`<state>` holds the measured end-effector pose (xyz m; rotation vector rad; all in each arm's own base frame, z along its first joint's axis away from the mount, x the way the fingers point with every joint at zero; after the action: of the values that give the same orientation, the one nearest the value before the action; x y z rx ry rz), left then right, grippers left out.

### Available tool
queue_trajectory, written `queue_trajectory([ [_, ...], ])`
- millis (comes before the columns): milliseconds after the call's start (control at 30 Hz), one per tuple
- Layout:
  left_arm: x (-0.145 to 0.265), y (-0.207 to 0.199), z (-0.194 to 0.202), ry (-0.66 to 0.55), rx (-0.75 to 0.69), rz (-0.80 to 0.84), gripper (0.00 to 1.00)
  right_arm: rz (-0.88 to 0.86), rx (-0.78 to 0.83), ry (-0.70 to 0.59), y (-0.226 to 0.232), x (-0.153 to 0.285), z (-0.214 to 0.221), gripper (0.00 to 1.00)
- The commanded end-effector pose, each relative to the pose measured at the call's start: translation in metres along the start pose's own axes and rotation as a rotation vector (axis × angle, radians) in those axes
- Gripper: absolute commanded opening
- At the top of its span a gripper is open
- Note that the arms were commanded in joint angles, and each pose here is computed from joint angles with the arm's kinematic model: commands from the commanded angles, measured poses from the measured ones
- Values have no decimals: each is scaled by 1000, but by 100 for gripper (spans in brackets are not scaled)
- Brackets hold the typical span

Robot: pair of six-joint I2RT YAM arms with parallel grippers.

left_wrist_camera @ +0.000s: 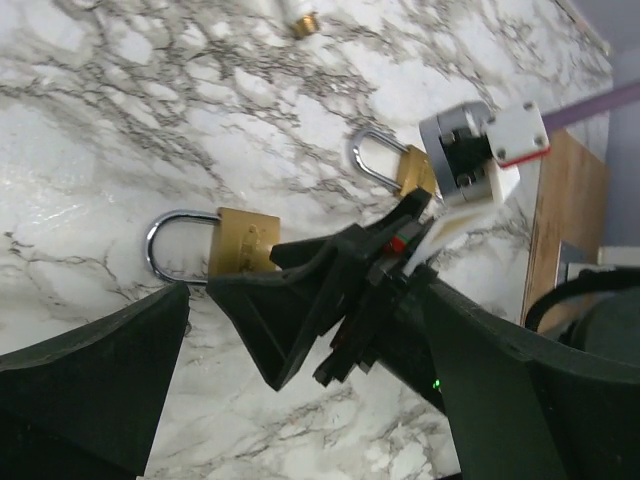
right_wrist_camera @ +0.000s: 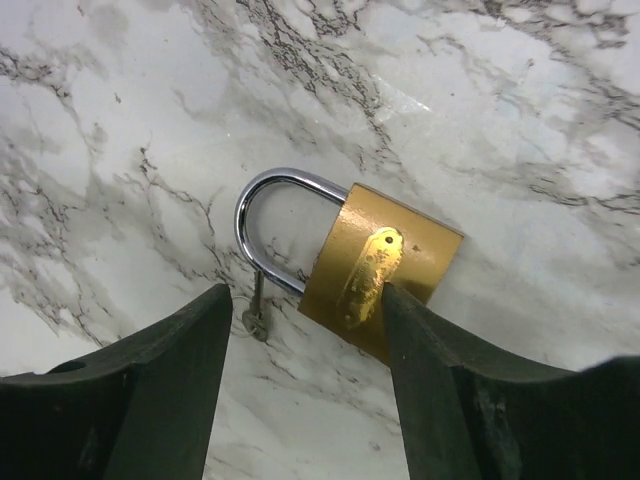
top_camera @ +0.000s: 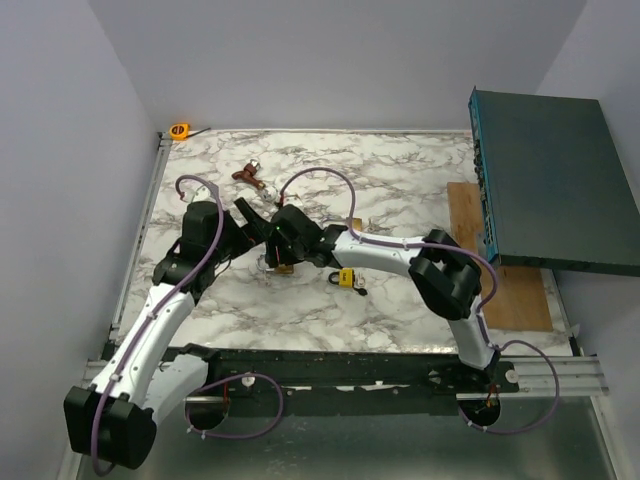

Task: Lock with the key
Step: Place the key at the center of the board, then reset both arms

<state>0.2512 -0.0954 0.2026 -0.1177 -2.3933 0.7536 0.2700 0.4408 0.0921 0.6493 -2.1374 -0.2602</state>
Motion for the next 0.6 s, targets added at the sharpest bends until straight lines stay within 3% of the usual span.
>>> queue_trajectory([
  [0, 35, -22, -5, -27, -155, 42, 98, -16, -17, -125, 14, 52, -37, 68],
  [133, 64, -45, -12, -33, -232, 137, 99, -26, -30, -201, 15, 97, -56, 79],
  [200, 81, -61, -14, -38, -291, 210, 98, -34, -36, -239, 15, 122, -65, 100],
  [400, 124, -106, -19, -38, -412, 382, 98, -82, -64, -344, 17, 192, -88, 100],
  [567, 143, -133, -24, -32, -511, 428, 98, -125, -94, -414, 17, 238, -99, 100],
])
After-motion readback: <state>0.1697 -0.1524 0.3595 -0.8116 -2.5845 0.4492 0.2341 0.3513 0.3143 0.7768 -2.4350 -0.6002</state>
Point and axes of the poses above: each gripper's point midway between its finger pads, its own x axis back along the fingers, its own y axis along the line the jaws close on, z = x × y, the point moved 5 cm from there along x, back along the fingers, and after that the axes turned 6 degrees about -x, right-handed, at the moved point
